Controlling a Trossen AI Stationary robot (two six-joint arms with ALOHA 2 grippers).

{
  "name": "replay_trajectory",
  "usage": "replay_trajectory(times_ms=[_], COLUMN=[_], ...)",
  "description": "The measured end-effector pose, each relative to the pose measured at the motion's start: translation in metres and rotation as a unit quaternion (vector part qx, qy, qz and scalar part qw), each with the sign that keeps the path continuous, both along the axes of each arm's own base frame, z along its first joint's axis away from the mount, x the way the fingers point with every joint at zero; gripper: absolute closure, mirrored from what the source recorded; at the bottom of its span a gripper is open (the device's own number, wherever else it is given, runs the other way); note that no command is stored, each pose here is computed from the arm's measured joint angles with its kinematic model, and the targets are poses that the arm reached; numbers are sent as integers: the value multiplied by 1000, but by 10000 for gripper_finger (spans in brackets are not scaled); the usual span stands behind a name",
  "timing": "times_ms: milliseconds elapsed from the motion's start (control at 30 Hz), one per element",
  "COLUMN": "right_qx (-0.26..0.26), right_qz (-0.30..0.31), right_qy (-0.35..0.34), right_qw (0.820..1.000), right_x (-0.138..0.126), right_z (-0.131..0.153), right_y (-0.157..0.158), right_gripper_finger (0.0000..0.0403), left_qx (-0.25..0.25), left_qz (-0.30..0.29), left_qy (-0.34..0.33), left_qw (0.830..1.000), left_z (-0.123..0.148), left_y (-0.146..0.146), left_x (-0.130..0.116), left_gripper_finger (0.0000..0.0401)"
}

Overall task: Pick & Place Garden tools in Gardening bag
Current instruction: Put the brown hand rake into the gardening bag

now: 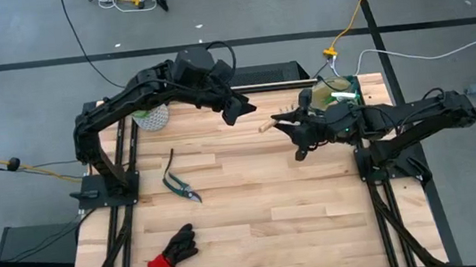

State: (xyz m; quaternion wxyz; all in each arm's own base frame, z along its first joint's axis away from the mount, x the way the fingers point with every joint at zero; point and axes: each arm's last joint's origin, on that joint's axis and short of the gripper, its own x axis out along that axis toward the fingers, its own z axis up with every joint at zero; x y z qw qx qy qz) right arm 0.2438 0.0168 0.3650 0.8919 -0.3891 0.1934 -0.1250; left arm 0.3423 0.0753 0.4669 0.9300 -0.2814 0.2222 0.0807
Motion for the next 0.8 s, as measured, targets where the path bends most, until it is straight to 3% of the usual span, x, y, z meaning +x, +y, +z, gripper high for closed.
replay_trajectory(times_ms=[267, 567, 800], right_qx=[85, 179, 243], right_qz=[-14, -30, -32], right_qy=[-57, -135, -150], right_qw=[995, 974, 958], right_x=[-18, -69, -100], right_z=[12, 36, 40], right_y=[1, -6, -10], right_gripper_finger=[334, 334, 334], left_qx=[1, 42, 67], left_qz=[-1, -2, 3], left_qy=[0, -1, -1], left_qw=[1000, 999, 998], left_z=[0, 10, 22], left_y=[0, -3, -6], left_x=[0, -15, -36], left_gripper_finger=[163, 165, 206])
